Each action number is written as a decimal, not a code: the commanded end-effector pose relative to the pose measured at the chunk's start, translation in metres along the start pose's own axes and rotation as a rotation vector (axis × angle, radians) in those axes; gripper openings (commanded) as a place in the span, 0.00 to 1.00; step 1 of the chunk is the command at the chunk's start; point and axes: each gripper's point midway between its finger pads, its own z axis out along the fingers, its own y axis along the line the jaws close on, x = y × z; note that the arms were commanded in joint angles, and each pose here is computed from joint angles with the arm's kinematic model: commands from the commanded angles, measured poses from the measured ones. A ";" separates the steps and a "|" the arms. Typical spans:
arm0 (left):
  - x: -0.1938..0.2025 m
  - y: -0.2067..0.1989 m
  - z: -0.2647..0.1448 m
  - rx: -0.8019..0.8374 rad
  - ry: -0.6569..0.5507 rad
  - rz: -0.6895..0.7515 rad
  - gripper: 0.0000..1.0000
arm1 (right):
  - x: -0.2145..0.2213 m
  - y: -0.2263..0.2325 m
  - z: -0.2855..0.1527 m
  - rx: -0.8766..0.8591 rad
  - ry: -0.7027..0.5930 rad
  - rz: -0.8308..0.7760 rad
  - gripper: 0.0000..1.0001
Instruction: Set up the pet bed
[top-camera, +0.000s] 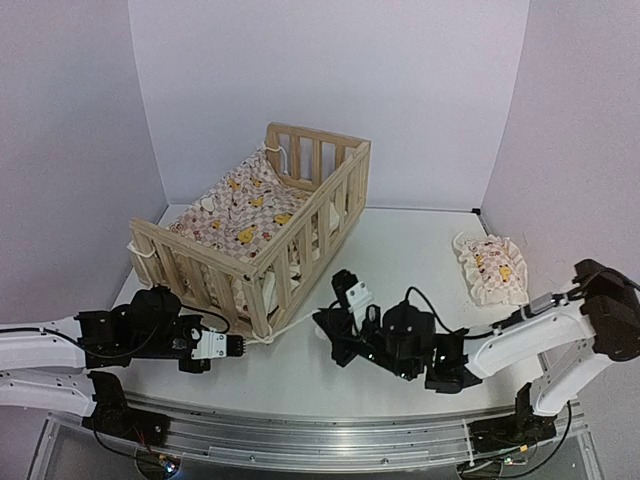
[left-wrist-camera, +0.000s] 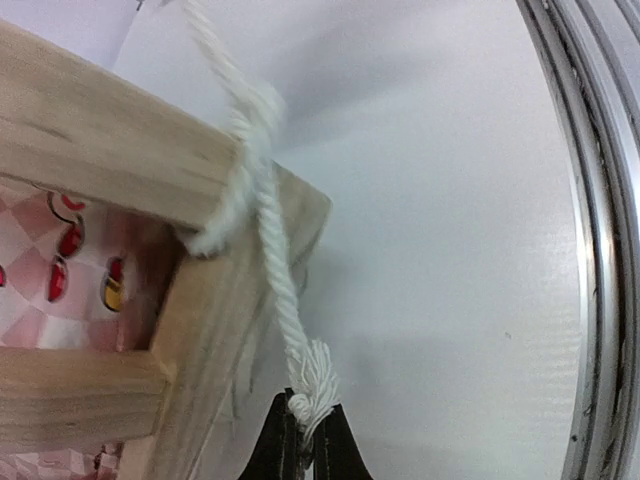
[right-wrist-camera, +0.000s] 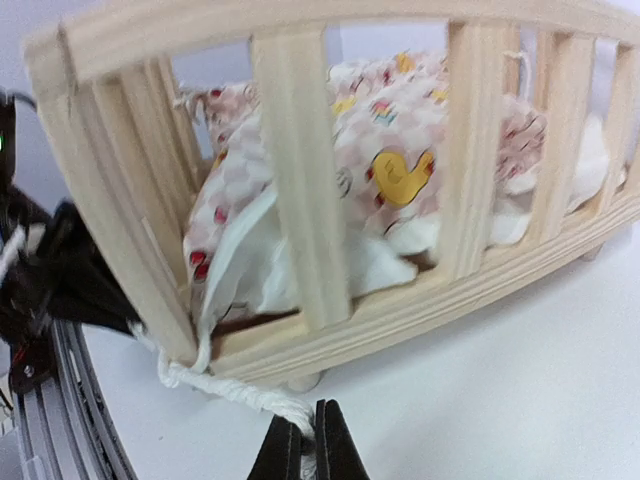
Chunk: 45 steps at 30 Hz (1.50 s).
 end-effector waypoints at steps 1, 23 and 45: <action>0.056 -0.027 0.001 0.073 0.198 0.161 0.00 | -0.019 -0.041 -0.014 0.104 0.050 -0.107 0.00; 0.086 -0.101 -0.016 0.410 0.212 0.218 0.00 | 0.008 -0.019 0.004 -0.156 0.277 0.069 0.00; -0.021 -0.027 -0.069 0.292 -0.038 0.244 0.63 | -0.026 -0.066 -0.048 0.011 0.448 0.171 0.80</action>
